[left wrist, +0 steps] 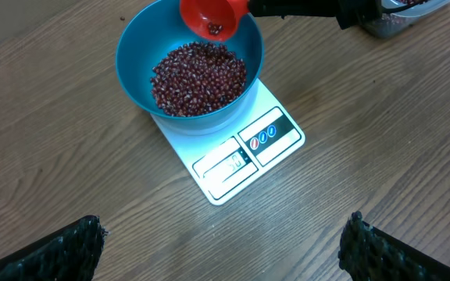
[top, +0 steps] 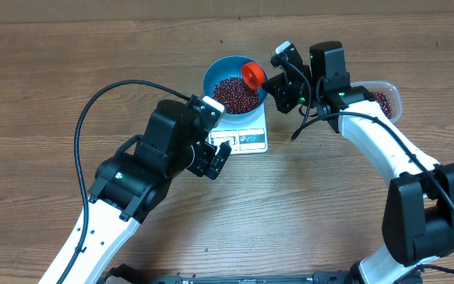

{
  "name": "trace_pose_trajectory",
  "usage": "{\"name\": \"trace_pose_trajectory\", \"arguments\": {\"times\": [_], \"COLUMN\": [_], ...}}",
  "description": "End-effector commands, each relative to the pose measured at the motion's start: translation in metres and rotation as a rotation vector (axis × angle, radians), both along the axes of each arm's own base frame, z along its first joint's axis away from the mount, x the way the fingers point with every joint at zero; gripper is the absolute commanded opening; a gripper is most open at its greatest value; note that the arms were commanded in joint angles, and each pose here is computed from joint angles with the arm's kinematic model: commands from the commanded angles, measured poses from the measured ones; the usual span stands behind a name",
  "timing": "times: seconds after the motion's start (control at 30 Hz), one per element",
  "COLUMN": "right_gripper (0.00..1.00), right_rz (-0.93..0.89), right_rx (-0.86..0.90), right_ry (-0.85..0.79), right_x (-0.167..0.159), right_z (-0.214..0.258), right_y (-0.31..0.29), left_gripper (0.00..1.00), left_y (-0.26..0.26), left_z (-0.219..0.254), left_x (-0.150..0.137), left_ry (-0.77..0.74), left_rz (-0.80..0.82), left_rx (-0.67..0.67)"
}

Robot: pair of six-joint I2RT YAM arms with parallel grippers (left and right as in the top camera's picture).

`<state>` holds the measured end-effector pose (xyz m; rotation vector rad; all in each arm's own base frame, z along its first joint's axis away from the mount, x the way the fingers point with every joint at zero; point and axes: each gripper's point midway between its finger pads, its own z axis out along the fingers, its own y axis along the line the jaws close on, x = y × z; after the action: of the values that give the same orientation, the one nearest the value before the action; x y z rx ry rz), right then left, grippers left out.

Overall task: Scoop item into bowl and weigh 150g on scale
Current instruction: 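Lift the red scoop away from the bowl toward the tub with the right gripper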

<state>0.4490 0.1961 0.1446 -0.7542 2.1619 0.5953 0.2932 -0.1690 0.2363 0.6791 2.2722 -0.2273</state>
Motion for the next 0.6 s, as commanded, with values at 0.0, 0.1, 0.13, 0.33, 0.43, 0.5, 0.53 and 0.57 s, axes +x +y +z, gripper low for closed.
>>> {"name": "trace_pose_trajectory", "arguments": {"times": [0.0, 0.1, 0.13, 0.33, 0.43, 0.5, 0.53, 0.57], "right_gripper": [0.04, 0.04, 0.04, 0.04, 0.04, 0.04, 0.04, 0.04], "right_rz": [-0.056, -0.123, -0.157, -0.135, -0.117, -0.116, -0.117, -0.12], "right_rx": [0.047, 0.106, 0.138, 0.224, 0.241, 0.246, 0.249, 0.252], "right_ry": [0.038, 0.101, 0.135, 0.193, 0.191, 0.175, 0.165, 0.154], "right_x": [0.004, 0.005, 0.005, -0.002, -0.006, -0.007, -0.007, -0.008], "right_z": [0.005, 0.006, 0.007, 0.014, 0.022, 0.031, 0.036, 0.041], "right_y": [0.002, 0.002, 0.002, 0.012, 0.015, 0.014, 0.013, 0.011], "left_gripper": [0.99, 1.0, 1.0, 1.0, 1.0, 1.0, 1.0, 1.0], "left_y": [0.002, 0.002, 0.002, 0.002, 0.002, 0.002, 0.002, 0.002], "left_z": [0.008, 0.008, 0.008, 0.008, 0.008, 0.008, 0.008, 0.008], "left_x": [0.004, 0.004, 0.004, 0.004, 0.004, 0.004, 0.004, 0.004], "left_ry": [-0.017, -0.017, -0.017, -0.017, -0.017, -0.017, -0.017, -0.017], "left_rz": [0.021, 0.021, 0.021, 0.021, 0.021, 0.021, 0.021, 0.021], "left_rx": [-0.013, -0.013, -0.012, -0.012, -0.012, -0.013, -0.012, -0.012]}}
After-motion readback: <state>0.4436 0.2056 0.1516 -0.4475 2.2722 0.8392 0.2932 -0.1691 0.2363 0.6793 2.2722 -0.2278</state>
